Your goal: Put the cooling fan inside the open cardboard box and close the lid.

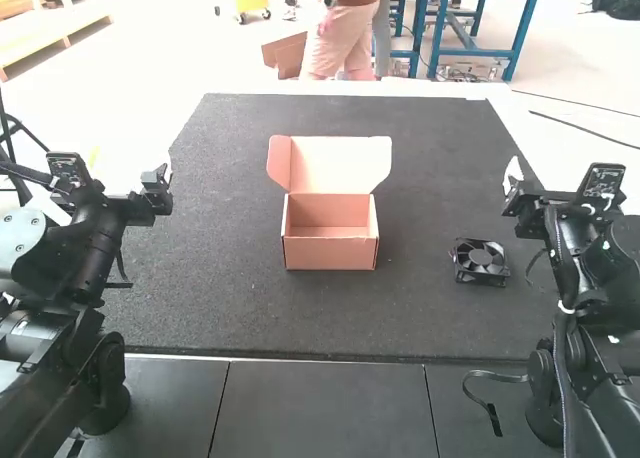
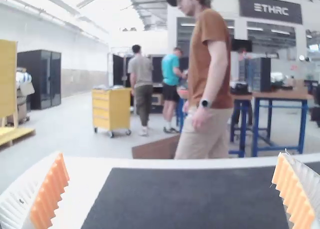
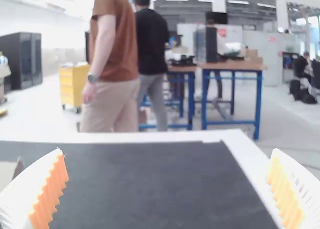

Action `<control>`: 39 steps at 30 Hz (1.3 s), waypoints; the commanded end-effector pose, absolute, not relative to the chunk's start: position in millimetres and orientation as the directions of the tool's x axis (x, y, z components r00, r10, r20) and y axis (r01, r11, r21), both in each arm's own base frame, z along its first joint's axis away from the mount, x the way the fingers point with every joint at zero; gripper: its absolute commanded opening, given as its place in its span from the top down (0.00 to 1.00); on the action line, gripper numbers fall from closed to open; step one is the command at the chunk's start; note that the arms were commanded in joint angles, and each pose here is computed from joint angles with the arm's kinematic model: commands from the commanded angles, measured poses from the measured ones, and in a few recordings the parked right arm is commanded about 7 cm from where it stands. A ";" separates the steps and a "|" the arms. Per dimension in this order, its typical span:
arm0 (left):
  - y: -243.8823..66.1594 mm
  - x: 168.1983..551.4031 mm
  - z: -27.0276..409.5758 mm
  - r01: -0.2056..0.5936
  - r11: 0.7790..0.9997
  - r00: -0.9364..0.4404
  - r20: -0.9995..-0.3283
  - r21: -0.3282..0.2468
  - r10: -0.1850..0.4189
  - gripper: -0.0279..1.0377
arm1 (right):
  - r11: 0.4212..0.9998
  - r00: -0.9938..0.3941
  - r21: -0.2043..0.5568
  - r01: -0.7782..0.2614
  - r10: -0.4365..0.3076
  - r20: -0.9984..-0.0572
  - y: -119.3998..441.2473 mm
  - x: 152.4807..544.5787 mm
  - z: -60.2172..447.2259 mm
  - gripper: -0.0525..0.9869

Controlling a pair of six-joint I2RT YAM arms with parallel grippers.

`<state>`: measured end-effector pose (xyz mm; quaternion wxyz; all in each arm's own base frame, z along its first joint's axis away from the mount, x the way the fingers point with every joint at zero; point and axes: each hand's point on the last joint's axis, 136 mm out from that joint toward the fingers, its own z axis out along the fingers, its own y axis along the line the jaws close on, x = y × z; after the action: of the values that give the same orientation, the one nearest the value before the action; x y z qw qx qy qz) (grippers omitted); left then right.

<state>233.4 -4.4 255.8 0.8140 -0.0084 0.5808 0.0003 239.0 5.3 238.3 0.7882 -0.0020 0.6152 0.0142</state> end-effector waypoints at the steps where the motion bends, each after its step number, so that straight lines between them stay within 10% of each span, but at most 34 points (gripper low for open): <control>1: -4.7 222.1 289.2 -0.013 1.000 0.398 -0.918 0.006 0.011 0.07 | 0.999 0.329 0.012 -0.047 0.027 -0.944 7.8 227.5 285.7 0.07; 14: -6.4 249.4 364.6 -0.023 1.000 0.324 -0.946 0.021 0.027 0.07 | 0.998 0.138 0.045 0.034 0.040 -0.990 -5.6 271.4 362.7 0.07; 24: -4.4 290.2 396.9 -0.043 0.999 0.081 -0.996 0.017 0.020 0.06 | 0.985 -0.334 0.138 0.102 0.165 -0.928 -6.4 315.8 354.0 0.08; 39: -6.5 332.1 286.1 -0.026 0.994 -0.442 -0.893 0.106 0.083 0.06 | 0.979 -0.737 -0.010 0.206 0.148 -0.660 -30.7 300.1 246.2 0.08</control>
<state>329.1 -4.8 276.9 0.5254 0.0149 0.8492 0.0511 301.7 -20.5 255.7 0.3669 0.0785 0.9265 -0.0291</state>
